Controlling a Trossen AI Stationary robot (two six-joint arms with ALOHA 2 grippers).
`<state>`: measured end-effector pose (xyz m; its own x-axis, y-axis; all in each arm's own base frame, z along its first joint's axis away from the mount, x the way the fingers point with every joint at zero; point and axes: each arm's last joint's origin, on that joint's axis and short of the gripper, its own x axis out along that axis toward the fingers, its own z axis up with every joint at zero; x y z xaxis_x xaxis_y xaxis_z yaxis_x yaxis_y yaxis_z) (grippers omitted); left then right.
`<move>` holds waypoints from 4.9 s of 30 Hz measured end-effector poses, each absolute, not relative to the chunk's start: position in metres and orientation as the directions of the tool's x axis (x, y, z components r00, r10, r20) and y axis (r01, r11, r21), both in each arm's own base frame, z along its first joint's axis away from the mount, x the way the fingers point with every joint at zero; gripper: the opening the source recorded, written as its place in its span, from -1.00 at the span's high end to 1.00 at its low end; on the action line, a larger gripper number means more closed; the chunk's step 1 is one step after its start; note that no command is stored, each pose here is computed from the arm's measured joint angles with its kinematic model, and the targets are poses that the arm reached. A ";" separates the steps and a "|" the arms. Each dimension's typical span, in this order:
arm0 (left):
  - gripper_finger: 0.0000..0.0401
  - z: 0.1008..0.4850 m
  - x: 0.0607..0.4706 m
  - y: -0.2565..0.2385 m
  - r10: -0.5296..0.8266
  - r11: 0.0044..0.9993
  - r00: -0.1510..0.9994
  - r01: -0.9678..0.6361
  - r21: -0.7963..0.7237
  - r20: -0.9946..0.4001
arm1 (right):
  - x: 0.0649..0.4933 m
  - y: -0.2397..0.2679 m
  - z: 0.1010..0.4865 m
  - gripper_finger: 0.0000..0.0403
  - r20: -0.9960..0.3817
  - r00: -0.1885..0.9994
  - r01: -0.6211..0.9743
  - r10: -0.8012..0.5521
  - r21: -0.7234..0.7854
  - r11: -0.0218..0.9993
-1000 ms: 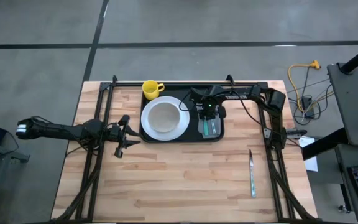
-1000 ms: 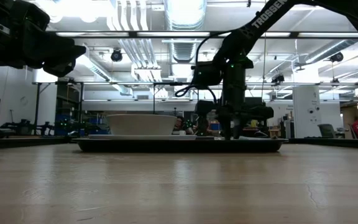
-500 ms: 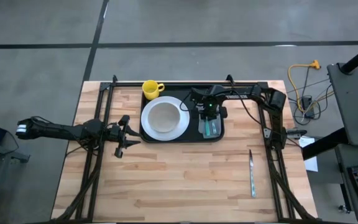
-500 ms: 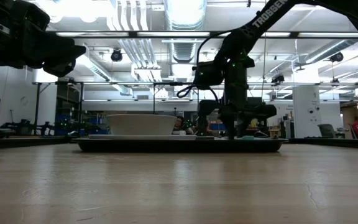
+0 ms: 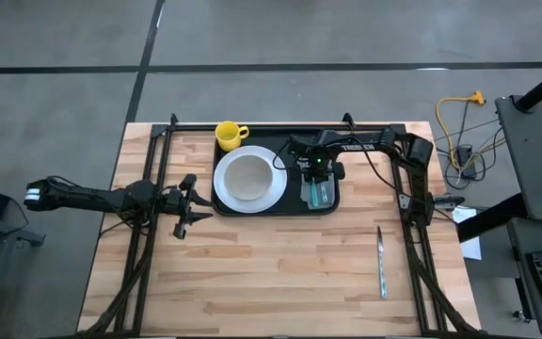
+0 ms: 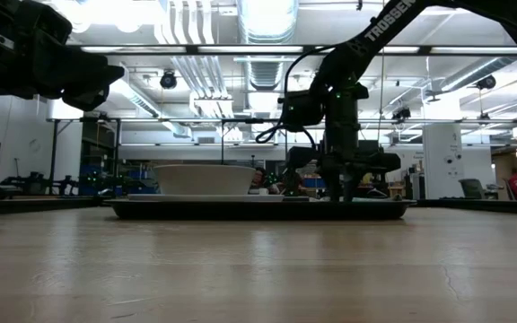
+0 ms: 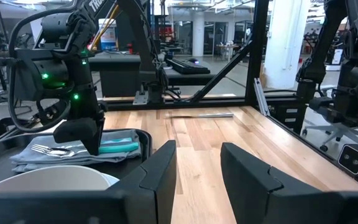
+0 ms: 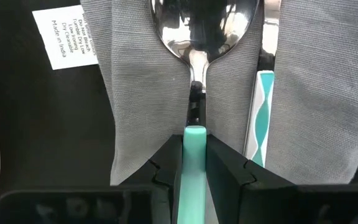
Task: Set up tray
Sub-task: Put the blue spoon on the gray napkin, then put the blue knife on the gray napkin
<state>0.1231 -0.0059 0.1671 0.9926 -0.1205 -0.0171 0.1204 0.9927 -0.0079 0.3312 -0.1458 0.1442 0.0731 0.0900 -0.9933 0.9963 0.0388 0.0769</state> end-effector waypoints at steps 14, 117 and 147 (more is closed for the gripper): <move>0.46 0.167 0.123 -0.006 -0.121 0.993 0.993 0.121 -0.008 -0.017 | 0.333 -0.147 0.146 0.73 -0.993 0.099 0.990 0.067 0.105 0.090; 0.46 0.167 0.123 -0.006 -0.120 0.993 0.993 0.120 -0.008 -0.017 | 0.260 0.015 0.225 -0.55 -0.992 -0.116 0.988 0.055 -0.121 -0.093; 0.46 0.167 0.123 -0.006 -0.121 0.993 0.993 0.121 -0.008 -0.018 | 0.152 0.117 0.178 -0.46 -0.997 -0.072 0.988 0.031 -0.075 -0.135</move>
<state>0.1231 -0.0059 0.1670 0.9925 -0.1209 -0.0178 0.1208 0.9927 -0.0079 0.1515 0.1169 0.1785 -0.0716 0.0312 -0.9969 0.9880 -0.1349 -0.0751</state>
